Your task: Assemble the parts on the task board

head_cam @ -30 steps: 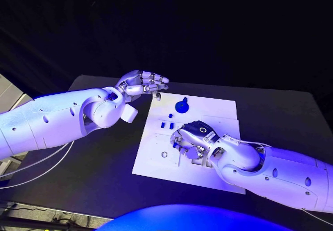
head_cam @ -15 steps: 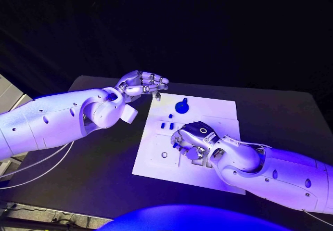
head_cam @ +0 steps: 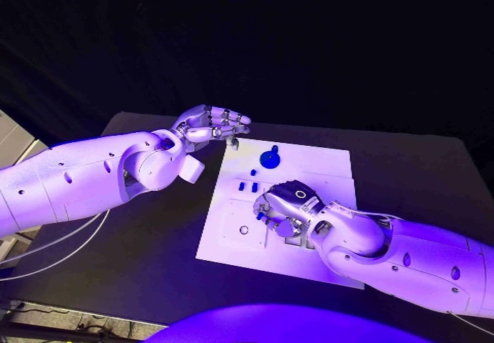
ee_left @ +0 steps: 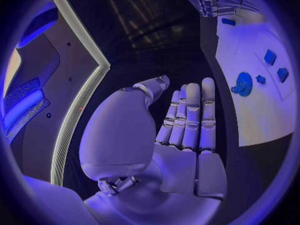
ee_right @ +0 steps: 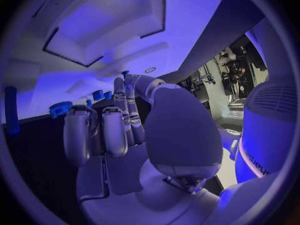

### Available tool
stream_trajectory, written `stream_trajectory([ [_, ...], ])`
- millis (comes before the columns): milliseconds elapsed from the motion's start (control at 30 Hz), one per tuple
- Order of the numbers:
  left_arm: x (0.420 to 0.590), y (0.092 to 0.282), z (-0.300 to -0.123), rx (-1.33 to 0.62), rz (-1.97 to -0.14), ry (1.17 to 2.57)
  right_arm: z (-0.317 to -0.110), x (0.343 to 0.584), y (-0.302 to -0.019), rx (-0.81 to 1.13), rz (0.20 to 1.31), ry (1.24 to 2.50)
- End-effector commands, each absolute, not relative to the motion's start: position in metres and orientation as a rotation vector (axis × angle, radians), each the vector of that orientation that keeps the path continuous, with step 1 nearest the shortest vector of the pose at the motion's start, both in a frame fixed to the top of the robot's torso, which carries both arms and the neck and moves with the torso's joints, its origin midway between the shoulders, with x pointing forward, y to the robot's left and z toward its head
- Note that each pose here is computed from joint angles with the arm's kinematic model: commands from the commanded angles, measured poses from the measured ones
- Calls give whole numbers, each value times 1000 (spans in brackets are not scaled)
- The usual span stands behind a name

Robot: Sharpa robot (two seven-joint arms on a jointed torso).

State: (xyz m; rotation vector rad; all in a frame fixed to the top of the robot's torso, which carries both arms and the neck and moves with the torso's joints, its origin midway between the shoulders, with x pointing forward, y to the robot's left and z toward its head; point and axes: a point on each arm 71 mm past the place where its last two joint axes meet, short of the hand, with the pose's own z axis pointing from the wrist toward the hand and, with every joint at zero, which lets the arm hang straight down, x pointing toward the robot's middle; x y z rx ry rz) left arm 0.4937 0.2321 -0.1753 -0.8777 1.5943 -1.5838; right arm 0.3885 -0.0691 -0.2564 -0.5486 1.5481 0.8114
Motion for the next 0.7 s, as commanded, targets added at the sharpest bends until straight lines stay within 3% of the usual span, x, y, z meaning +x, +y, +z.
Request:
stream_trajectory([
  [33,493,230,-175,-875,-1606,1599,-258,388,-67,-586,783,1559],
  [700,493,231,-175,-876,-1604,1600,-261,390,-66,-601,781,1575],
])
